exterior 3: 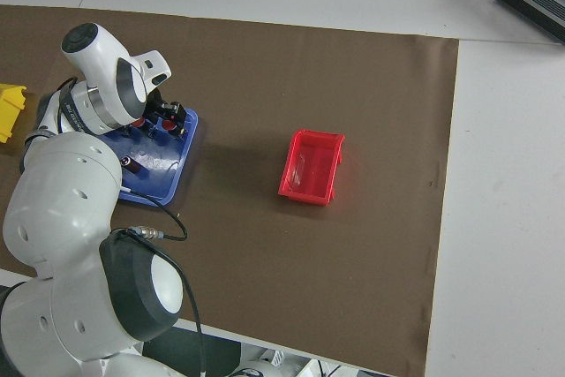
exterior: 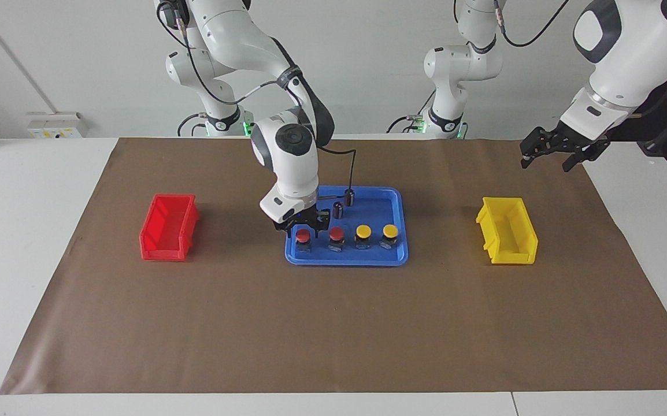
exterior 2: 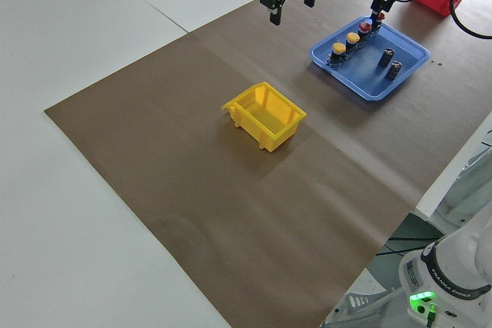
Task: Sort red and yellow buttons by color
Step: 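Reach the right gripper to the red button nearest the red bin and grasp it, then carry the red button to the red bin while the left gripper reaches the tray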
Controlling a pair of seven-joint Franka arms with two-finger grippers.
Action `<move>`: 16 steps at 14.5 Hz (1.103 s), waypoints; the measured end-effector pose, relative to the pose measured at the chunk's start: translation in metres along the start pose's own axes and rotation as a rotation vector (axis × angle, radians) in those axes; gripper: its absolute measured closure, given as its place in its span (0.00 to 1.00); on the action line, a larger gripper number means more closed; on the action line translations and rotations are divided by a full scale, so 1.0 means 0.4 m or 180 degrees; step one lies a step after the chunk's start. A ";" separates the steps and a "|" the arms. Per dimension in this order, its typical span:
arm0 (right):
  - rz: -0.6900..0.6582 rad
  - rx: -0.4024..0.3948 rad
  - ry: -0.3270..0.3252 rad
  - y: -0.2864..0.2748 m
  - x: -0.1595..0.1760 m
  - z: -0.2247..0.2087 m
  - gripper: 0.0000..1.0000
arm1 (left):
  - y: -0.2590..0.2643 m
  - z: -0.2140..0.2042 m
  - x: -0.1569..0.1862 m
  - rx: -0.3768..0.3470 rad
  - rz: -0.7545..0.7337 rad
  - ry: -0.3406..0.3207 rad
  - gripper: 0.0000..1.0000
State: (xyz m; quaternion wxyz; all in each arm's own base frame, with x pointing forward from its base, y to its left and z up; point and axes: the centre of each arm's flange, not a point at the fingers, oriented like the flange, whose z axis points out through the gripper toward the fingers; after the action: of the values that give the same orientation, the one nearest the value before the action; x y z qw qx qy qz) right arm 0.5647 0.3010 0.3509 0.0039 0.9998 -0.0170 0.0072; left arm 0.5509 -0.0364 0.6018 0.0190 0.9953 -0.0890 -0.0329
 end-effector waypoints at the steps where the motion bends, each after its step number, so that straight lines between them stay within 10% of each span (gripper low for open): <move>1: -0.0001 -0.0003 -0.0006 0.001 -0.002 0.004 0.30 | 0.000 0.000 0.000 0.0000 0.0000 0.0000 0.00; 4: 0.0002 -0.0009 -0.0016 0.003 -0.003 0.006 0.59 | 0.000 0.000 0.000 0.0000 0.0000 0.0000 0.00; 9: -0.0024 -0.0109 -0.0194 0.066 0.062 -0.212 0.59 | 0.054 0.039 0.023 0.0030 -0.0046 0.0309 0.00; 16: -0.0631 0.0024 -0.0341 0.819 0.013 -0.350 0.59 | 0.529 0.351 0.045 -0.0084 -0.0397 0.0500 0.00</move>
State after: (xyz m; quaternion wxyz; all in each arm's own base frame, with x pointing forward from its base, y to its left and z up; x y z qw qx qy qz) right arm 0.5569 -0.0255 0.4936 0.0000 0.9956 0.0818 -0.0466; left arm 0.5216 -0.2524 0.4700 0.0369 0.9981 -0.0247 0.0430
